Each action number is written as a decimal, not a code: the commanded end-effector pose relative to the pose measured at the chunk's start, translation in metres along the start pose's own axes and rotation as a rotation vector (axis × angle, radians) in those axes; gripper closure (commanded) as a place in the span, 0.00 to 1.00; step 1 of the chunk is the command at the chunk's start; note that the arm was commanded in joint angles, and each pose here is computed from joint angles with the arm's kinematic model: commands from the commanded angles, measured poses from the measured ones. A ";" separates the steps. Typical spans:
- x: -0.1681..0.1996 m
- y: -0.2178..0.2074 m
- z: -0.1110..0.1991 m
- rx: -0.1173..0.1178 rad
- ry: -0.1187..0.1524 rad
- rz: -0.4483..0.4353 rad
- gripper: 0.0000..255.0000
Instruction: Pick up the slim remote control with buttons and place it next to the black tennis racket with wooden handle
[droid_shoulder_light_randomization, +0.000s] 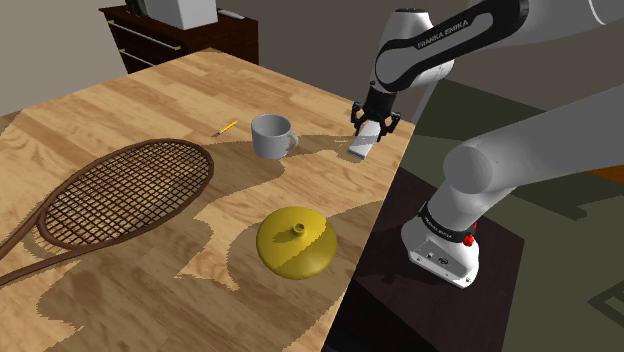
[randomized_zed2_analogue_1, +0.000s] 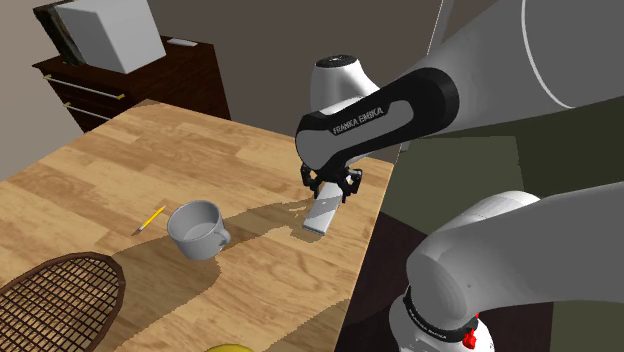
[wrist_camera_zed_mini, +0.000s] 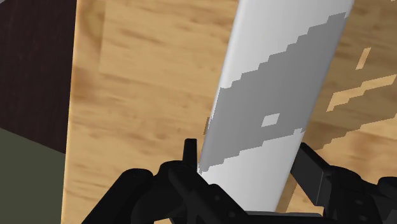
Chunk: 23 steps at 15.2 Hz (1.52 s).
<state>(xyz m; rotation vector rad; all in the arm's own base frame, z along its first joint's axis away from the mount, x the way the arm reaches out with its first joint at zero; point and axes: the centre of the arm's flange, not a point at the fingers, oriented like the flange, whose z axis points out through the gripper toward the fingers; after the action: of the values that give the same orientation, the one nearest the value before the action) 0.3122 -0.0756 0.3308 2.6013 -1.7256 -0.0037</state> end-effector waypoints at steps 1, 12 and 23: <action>0.000 0.000 0.000 0.000 0.000 0.000 1.00; 0.000 0.001 -0.042 0.000 0.000 0.000 1.00; 0.001 0.002 -0.100 0.000 0.000 0.000 1.00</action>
<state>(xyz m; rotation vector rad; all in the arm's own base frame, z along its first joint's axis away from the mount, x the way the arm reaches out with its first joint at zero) 0.3125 -0.0755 0.4238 2.6015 -1.7251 -0.0038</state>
